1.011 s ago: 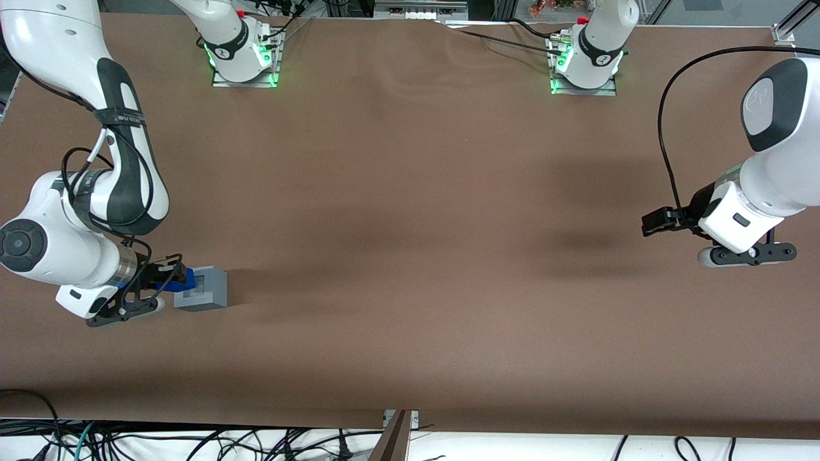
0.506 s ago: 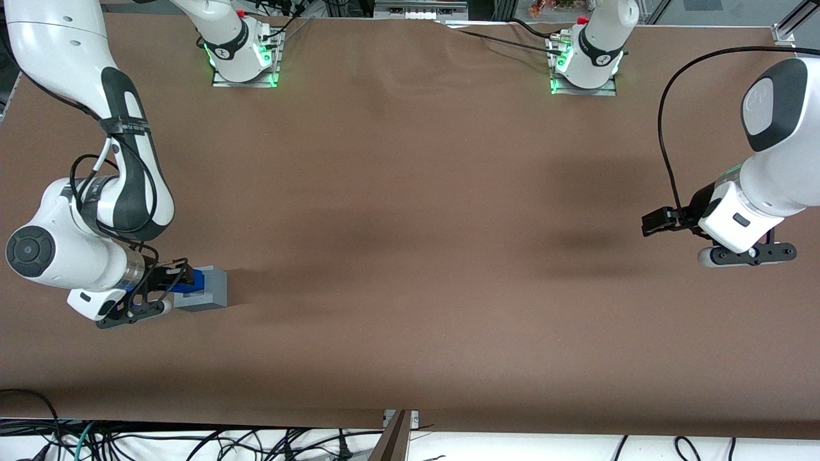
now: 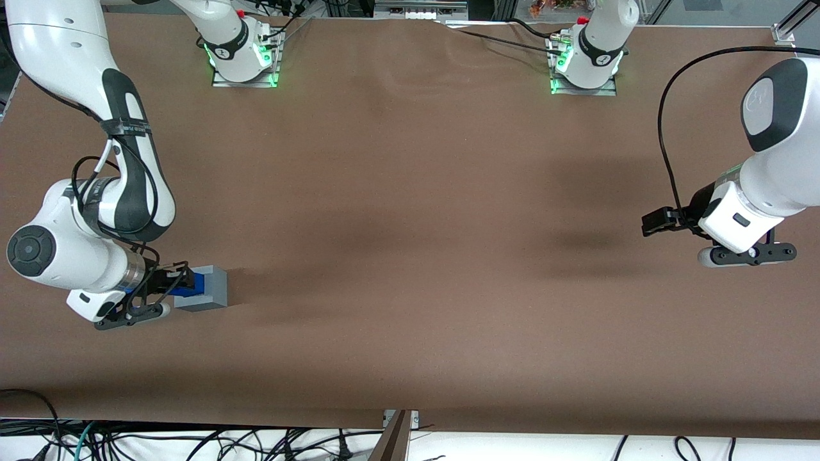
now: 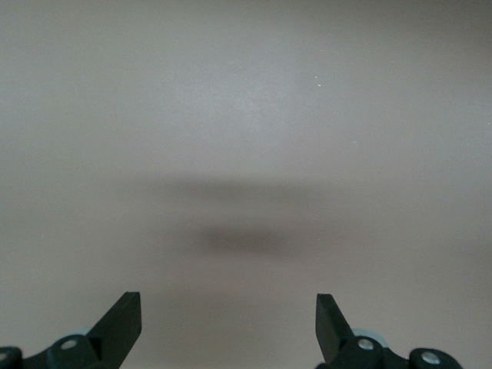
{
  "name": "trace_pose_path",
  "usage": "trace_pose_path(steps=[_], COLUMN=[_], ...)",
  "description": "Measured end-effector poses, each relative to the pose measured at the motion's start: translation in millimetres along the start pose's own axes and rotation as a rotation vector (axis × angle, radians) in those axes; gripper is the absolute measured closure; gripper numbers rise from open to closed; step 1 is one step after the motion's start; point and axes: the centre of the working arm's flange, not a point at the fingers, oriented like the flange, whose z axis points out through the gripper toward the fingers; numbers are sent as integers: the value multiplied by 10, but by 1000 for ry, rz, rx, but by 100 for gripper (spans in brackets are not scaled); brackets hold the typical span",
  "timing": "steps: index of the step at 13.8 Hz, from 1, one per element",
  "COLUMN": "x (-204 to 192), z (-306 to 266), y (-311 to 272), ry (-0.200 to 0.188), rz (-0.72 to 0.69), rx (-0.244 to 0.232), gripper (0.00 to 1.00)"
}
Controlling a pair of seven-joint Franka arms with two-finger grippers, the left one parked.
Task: Insert blue part into gray base with right arm
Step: 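Lower the blue part into the gray base's opening, then open the right gripper and raise it away from the base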
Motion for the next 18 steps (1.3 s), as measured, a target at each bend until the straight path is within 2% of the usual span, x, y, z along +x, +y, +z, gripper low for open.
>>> trace_pose_path(steps=[6, 7, 9, 11, 13, 15, 18], x=[15, 14, 27, 57, 80, 22, -274], z=[68, 98, 165, 78, -201, -623, -1407], y=[6, 8, 6, -2, -29, -89, -179], ry=[1, -1, 3, 23, 54, 62, 14], rz=[55, 57, 56, 54, 50, 51, 67], rx=[-1, -1, -2, -5, -7, -2, 18], gripper=[48, 43, 23, 1, 0, 0, 0])
